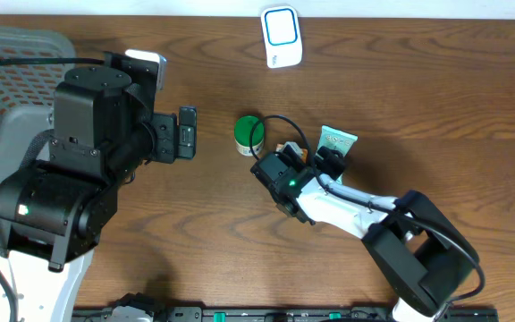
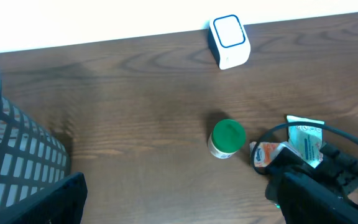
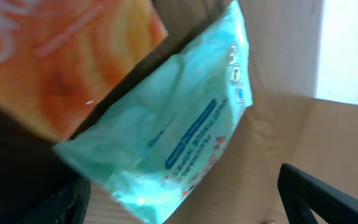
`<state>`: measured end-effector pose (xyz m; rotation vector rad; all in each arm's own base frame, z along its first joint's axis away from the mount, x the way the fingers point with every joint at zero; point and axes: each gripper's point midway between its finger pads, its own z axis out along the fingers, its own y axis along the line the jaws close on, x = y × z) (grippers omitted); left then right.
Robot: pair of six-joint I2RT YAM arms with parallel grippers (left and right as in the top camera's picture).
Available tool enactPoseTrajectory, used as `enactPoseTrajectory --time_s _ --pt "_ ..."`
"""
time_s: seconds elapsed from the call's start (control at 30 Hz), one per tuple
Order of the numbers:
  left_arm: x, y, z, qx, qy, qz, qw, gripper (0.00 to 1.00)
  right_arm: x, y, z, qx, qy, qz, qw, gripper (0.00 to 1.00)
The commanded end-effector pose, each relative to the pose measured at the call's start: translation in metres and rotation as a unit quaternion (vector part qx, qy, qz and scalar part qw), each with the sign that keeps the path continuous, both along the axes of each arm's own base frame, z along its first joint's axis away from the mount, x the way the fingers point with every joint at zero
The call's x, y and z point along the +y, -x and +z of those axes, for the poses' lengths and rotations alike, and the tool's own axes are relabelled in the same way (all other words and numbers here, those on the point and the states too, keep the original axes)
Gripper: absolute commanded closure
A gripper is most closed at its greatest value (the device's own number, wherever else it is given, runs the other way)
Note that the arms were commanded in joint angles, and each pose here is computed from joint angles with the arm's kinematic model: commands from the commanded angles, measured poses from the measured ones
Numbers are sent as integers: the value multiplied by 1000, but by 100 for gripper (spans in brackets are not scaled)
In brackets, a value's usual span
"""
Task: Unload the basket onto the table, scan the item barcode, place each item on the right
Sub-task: 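Reach the right gripper to the wipes pack and grasp it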
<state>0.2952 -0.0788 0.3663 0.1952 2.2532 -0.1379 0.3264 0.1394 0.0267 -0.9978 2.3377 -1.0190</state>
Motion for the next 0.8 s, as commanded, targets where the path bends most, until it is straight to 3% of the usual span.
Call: enactPoseTrajectory --time_s 0.0,0.17,0.3,0.37,0.47,0.5,0.57,0.77 --pt "4 -1 -1 1 -3 9 1000 2 -13 13 -39 55 34 -1 998 6" --pt "4 -1 -1 1 -3 9 1000 2 -19 16 -58 75 46 -6 996 10" --pt "4 -1 -1 1 -3 9 1000 2 -15 24 -76 127 8 -4 992 25" --pt "4 -1 -1 1 -3 9 1000 2 -15 25 -80 136 -4 -9 991 43" --pt "4 -1 -1 1 -3 9 1000 2 -14 26 -81 140 -14 -11 990 88" --pt "4 -1 -1 1 -3 9 1000 2 -13 25 -80 137 -17 -14 990 94" --pt "4 -1 -1 1 -3 9 1000 2 -10 21 -77 128 -24 -19 991 99" --pt "4 -1 -1 1 -3 9 1000 2 9 5 -46 106 -66 -18 992 99"
